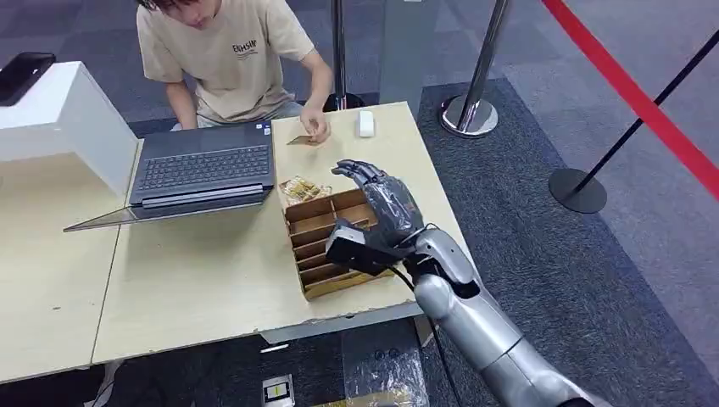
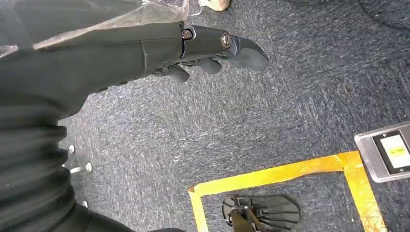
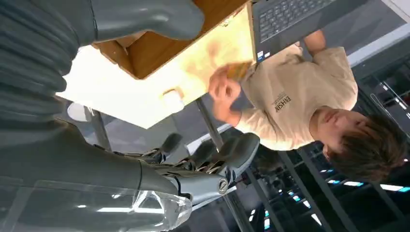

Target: Pass the card to the sensor for recognition and then transmit it.

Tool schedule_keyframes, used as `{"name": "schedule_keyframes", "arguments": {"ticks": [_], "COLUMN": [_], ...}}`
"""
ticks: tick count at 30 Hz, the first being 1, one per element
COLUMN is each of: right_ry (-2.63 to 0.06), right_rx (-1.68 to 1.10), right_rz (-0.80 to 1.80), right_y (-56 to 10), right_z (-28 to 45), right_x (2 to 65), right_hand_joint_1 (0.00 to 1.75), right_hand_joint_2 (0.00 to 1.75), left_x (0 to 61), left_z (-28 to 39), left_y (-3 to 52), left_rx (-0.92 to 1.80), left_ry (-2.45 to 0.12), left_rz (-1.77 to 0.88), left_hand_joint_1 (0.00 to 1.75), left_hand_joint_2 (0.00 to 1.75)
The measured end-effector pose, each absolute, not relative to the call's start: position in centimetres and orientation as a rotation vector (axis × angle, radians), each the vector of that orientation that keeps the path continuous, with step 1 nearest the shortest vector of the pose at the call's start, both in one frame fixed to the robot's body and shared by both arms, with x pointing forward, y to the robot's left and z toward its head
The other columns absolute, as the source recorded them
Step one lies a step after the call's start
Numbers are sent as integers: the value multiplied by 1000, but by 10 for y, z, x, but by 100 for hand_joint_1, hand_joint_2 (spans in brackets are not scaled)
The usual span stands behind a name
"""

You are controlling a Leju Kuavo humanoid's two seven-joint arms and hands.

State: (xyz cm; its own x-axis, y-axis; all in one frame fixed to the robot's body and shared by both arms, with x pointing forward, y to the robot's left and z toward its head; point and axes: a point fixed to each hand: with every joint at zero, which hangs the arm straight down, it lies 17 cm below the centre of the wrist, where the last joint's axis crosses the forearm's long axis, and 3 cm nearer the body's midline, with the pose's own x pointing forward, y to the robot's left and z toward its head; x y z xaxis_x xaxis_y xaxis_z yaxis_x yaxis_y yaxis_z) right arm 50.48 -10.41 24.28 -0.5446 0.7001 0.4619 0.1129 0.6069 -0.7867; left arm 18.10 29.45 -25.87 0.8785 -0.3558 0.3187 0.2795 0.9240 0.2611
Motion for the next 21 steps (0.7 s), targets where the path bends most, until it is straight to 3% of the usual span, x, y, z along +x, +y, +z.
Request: {"name": "schedule_keyframes", "arguments": {"ticks": [8, 21], "right_ry": [-1994, -1940], "right_rx": [-643, -694], "right_rz": [939, 1020], "right_y": [-105, -108], "right_z": [229, 202], "right_x": [507, 513], "right_hand_joint_1": [33, 47], "right_hand_joint_2": [175, 175], "left_x": [182, 185], "left_z": [-258, -257], "left_y": [293, 291], "left_rx": [209, 202], "left_ry": [-372, -377], "left_rz": [-333, -335], "left_hand_joint_1": [0, 0], "left_hand_joint_2": [175, 175]}}
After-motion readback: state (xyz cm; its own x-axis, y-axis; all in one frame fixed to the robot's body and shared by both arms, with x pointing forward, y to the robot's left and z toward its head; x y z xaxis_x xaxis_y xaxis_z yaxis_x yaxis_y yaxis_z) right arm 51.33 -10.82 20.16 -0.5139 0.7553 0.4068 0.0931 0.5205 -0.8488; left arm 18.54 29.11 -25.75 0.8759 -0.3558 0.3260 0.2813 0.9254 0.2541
